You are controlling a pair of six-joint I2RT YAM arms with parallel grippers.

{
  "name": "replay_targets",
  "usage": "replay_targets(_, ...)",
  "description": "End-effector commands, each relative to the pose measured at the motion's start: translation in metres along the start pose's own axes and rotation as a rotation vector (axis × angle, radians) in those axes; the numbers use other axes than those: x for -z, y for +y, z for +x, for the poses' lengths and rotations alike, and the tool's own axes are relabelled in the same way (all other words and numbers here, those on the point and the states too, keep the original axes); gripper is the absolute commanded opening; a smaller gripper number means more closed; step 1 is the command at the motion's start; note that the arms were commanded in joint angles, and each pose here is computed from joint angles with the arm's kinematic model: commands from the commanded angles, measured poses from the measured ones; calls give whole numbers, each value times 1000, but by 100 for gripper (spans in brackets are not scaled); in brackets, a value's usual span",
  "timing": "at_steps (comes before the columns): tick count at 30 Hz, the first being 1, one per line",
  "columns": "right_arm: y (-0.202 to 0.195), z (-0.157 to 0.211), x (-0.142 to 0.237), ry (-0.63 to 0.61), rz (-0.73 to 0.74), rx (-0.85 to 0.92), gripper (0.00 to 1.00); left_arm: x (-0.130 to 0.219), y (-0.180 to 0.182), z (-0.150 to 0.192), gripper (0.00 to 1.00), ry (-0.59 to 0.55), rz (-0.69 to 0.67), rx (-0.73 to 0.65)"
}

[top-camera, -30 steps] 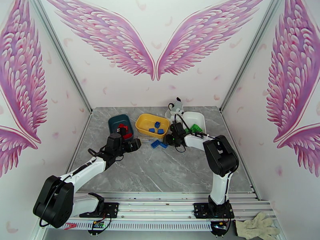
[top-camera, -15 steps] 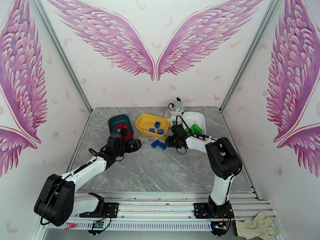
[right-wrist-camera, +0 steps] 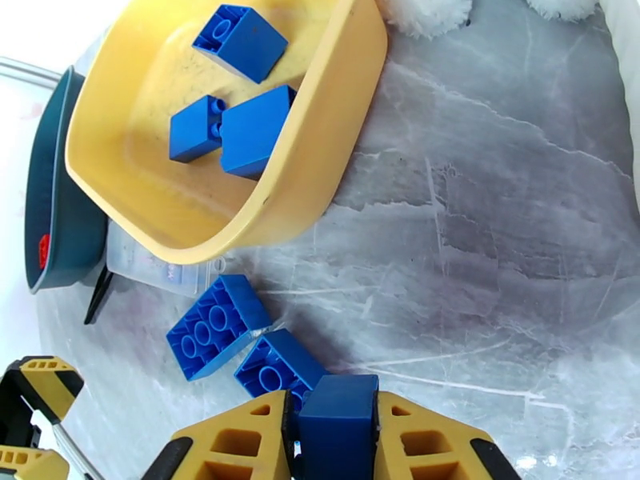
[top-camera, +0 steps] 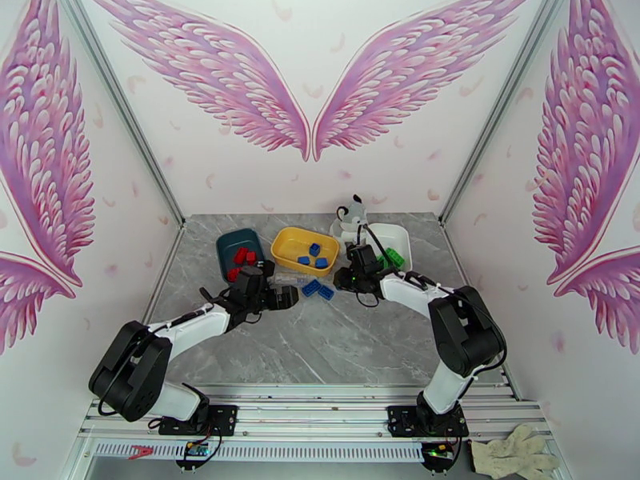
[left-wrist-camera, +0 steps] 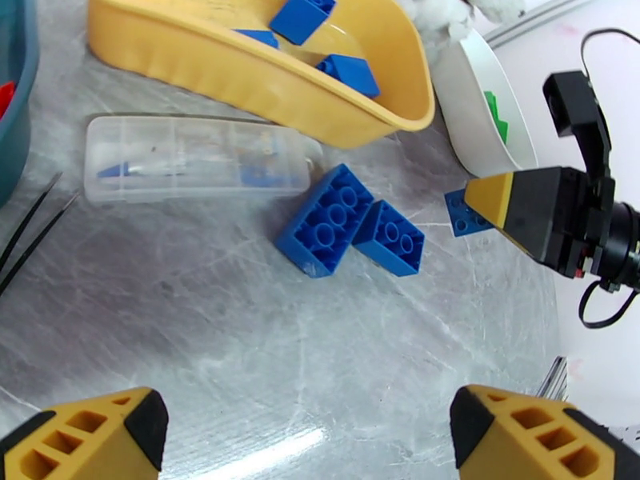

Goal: Sort the legos into containers by color

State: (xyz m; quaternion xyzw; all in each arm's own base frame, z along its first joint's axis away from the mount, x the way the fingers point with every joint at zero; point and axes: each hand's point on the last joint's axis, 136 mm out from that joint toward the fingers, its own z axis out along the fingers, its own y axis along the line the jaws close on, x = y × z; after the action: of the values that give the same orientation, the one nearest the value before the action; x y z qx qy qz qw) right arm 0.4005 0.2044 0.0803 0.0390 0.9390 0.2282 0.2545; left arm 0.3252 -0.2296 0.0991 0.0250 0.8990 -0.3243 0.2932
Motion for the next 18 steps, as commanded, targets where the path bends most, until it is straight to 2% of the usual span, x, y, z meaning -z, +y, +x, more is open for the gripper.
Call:
replay_targets(1,24,-28,19,-56,-24,32,25,2,-14,-12,99,-29,13,-56)
replay_targets(10,54,-78,8,-90,-48,33,29,14,-10,-20,99,-92,-20,-74)
replay_targets(13,61,-94,2,-98,-41,50,36,19,-10,-22,99,-107,-32,-79)
replay_targets(18,65,-108,-2,-106,6,107,56,21,-8,-22,99,-110,-39,-76)
